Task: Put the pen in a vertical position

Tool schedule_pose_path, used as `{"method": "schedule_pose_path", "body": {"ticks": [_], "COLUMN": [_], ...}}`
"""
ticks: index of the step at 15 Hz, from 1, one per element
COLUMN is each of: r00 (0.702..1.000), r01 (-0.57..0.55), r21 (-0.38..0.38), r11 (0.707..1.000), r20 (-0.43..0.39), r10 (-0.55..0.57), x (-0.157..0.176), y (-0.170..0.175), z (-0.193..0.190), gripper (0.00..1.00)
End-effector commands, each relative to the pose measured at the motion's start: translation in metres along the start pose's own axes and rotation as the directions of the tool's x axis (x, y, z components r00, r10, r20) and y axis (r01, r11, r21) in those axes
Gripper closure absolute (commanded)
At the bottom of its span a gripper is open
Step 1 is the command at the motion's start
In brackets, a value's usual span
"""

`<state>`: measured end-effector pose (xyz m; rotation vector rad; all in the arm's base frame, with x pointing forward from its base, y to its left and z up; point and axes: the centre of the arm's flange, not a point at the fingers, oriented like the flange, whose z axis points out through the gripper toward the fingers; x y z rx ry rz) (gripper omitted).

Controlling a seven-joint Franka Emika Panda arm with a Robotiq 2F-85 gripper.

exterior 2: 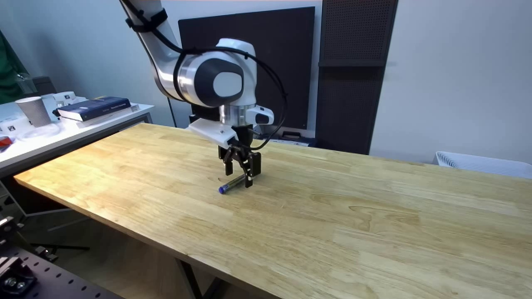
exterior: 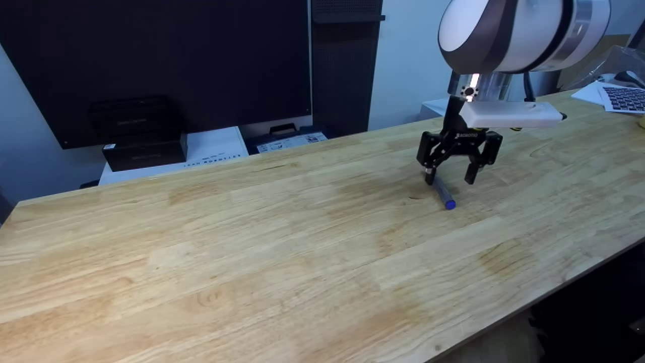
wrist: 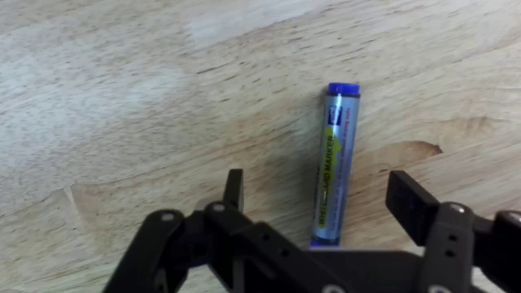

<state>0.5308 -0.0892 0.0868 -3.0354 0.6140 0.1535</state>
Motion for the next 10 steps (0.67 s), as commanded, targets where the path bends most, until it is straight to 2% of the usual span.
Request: {"method": "schedule_pose_path", "body": {"ticks": [1,6,7,10], "r00": [1.0,0.998,0.998,0.998], "r01": [0.005,0.059,0.054,0.061], "r21": [-0.016,-0.016,-0.008,-0.006], "r11": [1.0,0.998,0.998,0.998], "r20": [-0.002,0.001,-0.009,-0.006], "r10": [-0.005,-0.059,-0.055,-0.061], "x": [-0.007,-0.02,-0.008,-0.013], "y": [-0.006,-0.012,-0.011,-0.012], "z": [-0.024,-0.052,-0.032,-0.043], "gripper": [0.0,0.0,0.0,0.0]}}
